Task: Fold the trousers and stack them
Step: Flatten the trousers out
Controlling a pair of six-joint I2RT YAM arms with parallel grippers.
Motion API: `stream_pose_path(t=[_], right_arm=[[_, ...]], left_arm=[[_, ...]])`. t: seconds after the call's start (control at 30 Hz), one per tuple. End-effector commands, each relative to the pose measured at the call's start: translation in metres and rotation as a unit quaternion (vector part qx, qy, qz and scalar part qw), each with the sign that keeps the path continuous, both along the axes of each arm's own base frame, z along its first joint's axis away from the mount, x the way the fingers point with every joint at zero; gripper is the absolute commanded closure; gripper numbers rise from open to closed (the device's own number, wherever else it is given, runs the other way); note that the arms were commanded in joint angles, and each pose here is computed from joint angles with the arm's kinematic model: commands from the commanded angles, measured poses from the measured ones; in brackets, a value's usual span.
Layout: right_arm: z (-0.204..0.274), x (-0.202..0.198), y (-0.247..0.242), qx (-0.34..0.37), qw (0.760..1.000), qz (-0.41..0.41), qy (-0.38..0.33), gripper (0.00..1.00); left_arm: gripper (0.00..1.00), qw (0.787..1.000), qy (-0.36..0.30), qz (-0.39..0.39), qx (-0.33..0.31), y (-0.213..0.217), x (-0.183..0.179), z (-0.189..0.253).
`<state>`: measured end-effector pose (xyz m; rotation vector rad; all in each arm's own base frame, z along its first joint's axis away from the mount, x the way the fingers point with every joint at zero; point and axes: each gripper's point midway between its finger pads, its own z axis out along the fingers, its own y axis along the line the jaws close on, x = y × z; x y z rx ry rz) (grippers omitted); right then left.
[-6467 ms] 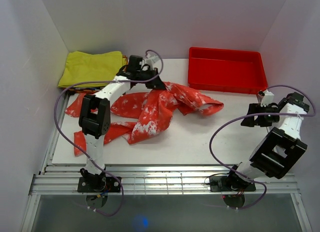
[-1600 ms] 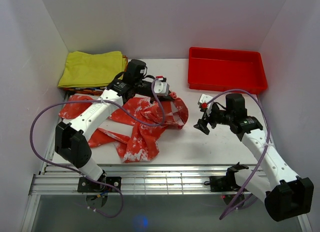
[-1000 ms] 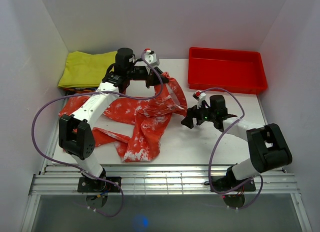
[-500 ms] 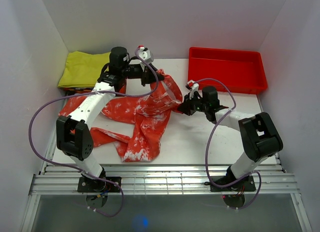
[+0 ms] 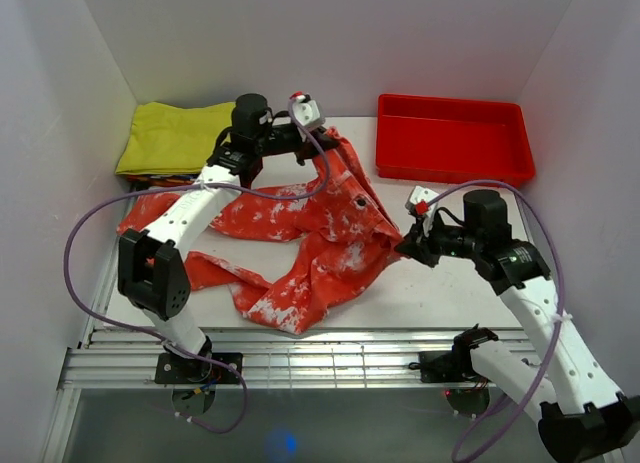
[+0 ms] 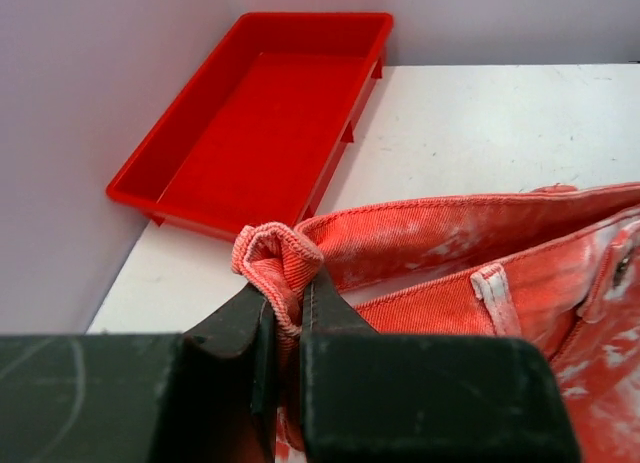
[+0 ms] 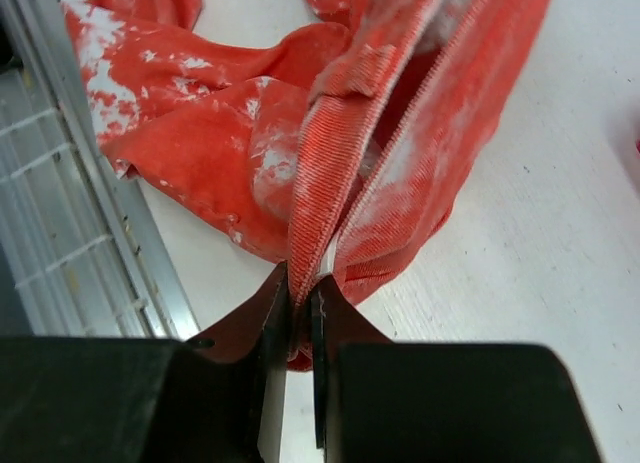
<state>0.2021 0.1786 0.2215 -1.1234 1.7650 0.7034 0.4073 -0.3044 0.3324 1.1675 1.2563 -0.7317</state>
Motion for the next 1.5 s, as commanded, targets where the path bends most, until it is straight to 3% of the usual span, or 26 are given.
stream_pose_path(t=[0.0, 0.07, 0.17, 0.23, 0.27, 0.3, 0.33, 0.37, 0.4, 0.43, 0.47, 0.57, 0.7, 0.77, 0.8, 0.87, 0.93, 0.97, 1.0, 1.03, 1.27, 1.33, 1.37, 1.47], right_arm=[[0.004, -0.058, -0.022, -0.053, 0.996, 0.056, 0.034, 0.92], [0.024, -0.064, -0.027, -0.066, 0.995, 0.073, -0.003, 0.92], [0.044, -0.085, -0.040, -0.089, 0.992, 0.086, -0.026, 0.92], [0.043, -0.096, -0.054, -0.120, 0.990, 0.075, -0.016, 0.89], [0.041, -0.087, -0.071, -0.162, 0.986, 0.032, -0.030, 0.76], [0.045, -0.082, -0.081, -0.176, 0.984, -0.006, -0.032, 0.50], [0.049, -0.077, -0.092, -0.195, 0.979, -0.034, -0.046, 0.38], [0.057, -0.071, -0.108, -0.219, 0.970, -0.071, -0.071, 0.26], [0.066, -0.070, -0.112, -0.222, 0.967, -0.084, -0.088, 0.07], [0.080, -0.071, -0.116, -0.218, 0.965, -0.099, -0.107, 0.01], [0.084, -0.069, -0.123, -0.226, 0.960, -0.120, -0.112, 0.07], [0.073, -0.061, -0.127, -0.231, 0.957, -0.146, -0.094, 0.10], [0.041, -0.038, -0.108, -0.217, 0.965, -0.131, -0.062, 0.10], [0.005, -0.028, -0.096, -0.226, 0.968, -0.107, 0.001, 0.10], [-0.007, -0.020, -0.090, -0.228, 0.969, -0.097, 0.013, 0.08], [-0.043, -0.009, -0.089, -0.254, 0.961, -0.089, 0.070, 0.07], [-0.056, 0.012, -0.087, -0.261, 0.958, -0.100, 0.071, 0.07], [-0.069, 0.022, -0.090, -0.268, 0.953, -0.106, 0.090, 0.06], [-0.076, 0.030, -0.091, -0.273, 0.951, -0.109, 0.094, 0.06], [-0.082, 0.041, -0.091, -0.277, 0.949, -0.115, 0.092, 0.05], [-0.162, 0.061, -0.139, -0.362, 0.905, -0.140, 0.172, 0.02], [-0.184, 0.054, -0.166, -0.391, 0.889, -0.148, 0.187, 0.02], [-0.195, 0.055, -0.182, -0.410, 0.877, -0.157, 0.194, 0.02], [-0.219, 0.048, -0.226, -0.422, 0.853, -0.186, 0.242, 0.02]], left_arm=[[1.00, 0.998, -0.060, 0.002, -0.020, -0.046, 0.007, 0.019], [1.00, 0.998, -0.053, -0.023, -0.017, -0.086, 0.006, -0.001], [1.00, 0.995, -0.042, -0.087, -0.024, -0.171, -0.024, -0.022], [1.00, 0.995, -0.031, -0.095, -0.030, -0.205, -0.026, -0.034], [0.94, 0.995, -0.022, -0.096, -0.035, -0.228, -0.019, -0.046], [0.80, 0.994, -0.019, -0.101, -0.041, -0.246, -0.025, -0.051], [0.62, 0.994, -0.014, -0.096, -0.045, -0.256, -0.021, -0.057], [0.32, 0.994, -0.013, -0.096, -0.054, -0.269, -0.014, -0.060], [0.17, 0.994, -0.002, -0.088, -0.059, -0.273, -0.012, -0.061], [0.06, 0.995, -0.001, -0.078, -0.061, -0.274, -0.008, -0.060], [0.02, 0.996, -0.002, -0.059, -0.061, -0.272, -0.002, -0.056], [0.02, 0.999, -0.012, -0.020, -0.033, -0.251, 0.005, -0.039], [0.02, 0.996, 0.065, 0.056, 0.028, -0.168, 0.021, -0.028], [0.02, 0.990, 0.104, 0.095, 0.034, -0.121, 0.020, -0.005], [0.02, 0.977, 0.153, 0.131, 0.071, -0.077, 0.028, -0.022], [0.02, 0.961, 0.185, 0.181, 0.101, -0.008, 0.030, -0.022], [0.02, 0.929, 0.264, 0.201, 0.164, 0.050, 0.009, -0.068], [0.02, 0.927, 0.268, 0.209, 0.160, 0.080, -0.003, -0.058], [0.02, 0.908, 0.302, 0.245, 0.159, 0.129, -0.002, -0.068], [0.02, 0.900, 0.319, 0.251, 0.160, 0.152, -0.008, -0.075], [0.03, 0.799, 0.437, 0.363, 0.196, 0.333, -0.069, -0.149], [0.03, 0.799, 0.441, 0.356, 0.200, 0.359, -0.078, -0.153], [0.03, 0.786, 0.460, 0.367, 0.191, 0.379, -0.091, -0.156], [0.03, 0.776, 0.470, 0.376, 0.190, 0.424, -0.110, -0.166]])
